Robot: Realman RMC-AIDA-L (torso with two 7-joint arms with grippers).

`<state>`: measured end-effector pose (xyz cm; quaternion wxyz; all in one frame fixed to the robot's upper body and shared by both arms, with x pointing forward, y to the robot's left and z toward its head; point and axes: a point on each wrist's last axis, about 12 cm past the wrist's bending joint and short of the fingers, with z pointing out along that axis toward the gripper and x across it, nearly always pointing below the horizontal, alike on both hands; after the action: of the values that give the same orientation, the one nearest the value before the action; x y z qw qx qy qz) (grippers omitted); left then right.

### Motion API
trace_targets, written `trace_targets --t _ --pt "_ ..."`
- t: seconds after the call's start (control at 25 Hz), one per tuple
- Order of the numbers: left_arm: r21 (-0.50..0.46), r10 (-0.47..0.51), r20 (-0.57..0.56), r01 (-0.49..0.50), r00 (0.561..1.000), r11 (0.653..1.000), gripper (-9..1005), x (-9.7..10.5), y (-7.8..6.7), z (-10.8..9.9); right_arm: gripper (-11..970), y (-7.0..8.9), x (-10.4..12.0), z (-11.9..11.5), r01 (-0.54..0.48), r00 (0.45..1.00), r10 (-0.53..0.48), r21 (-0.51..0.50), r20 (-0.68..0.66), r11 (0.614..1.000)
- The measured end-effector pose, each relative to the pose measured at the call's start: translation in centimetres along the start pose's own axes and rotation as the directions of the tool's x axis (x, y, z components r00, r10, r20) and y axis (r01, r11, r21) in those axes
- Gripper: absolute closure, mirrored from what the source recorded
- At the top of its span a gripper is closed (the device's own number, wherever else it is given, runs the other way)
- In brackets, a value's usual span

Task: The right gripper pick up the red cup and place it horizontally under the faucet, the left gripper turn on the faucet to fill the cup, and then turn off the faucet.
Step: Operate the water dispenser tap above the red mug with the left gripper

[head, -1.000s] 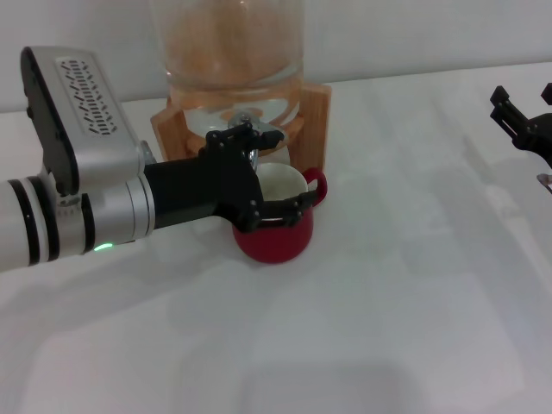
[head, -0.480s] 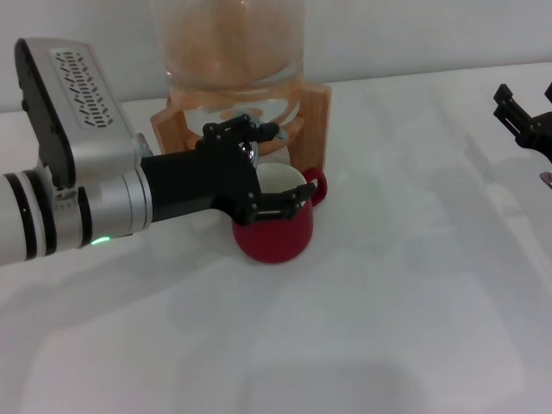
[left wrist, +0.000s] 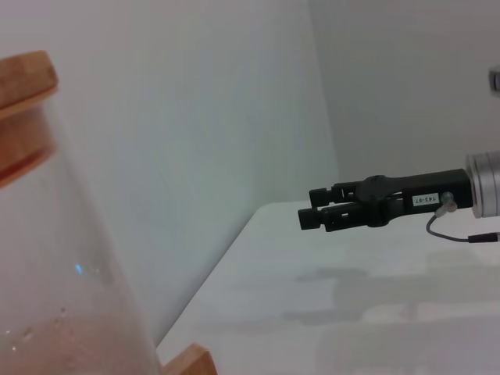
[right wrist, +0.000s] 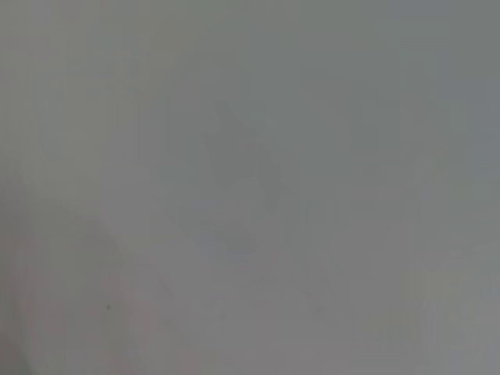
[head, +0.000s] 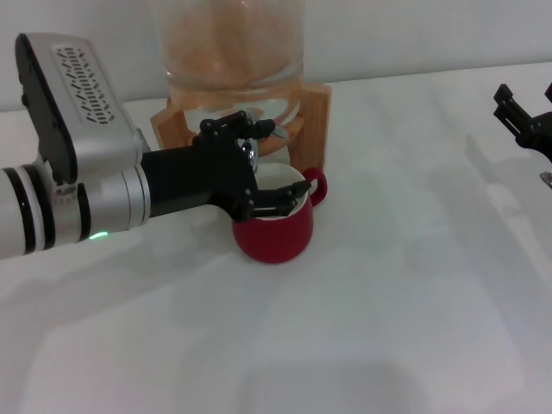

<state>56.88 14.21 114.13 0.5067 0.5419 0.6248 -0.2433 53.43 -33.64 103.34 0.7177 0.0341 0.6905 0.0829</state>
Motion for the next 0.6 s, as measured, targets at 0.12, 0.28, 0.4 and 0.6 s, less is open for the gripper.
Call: trace_targets --t 0.12,0.28,0.4,0.6 --pt "0.002 0.003 -0.002 -0.002 1.0 1.0 121 -0.01 0.0 0.04 114 0.0 0.0 0.0 0.0 1.0 0.0 0.0 0.0 1.0" --pt "0.006 0.01 -0.008 -0.01 1.0 1.0 121 -0.01 -0.01 0.08 114 0.0 0.01 0.0 0.003 1.0 -0.003 0.0 -0.001 1.0" --pt "0.008 0.016 -0.007 -0.016 1.0 1.0 121 -0.15 0.04 0.16 114 0.0 0.01 0.0 0.003 1.0 -0.003 0.0 -0.001 1.0" --pt "0.013 0.024 -0.004 -0.024 1.0 1.0 121 -0.45 0.15 0.37 114 0.01 0.01 0.02 0.004 1.0 -0.004 0.0 -0.001 1.0"
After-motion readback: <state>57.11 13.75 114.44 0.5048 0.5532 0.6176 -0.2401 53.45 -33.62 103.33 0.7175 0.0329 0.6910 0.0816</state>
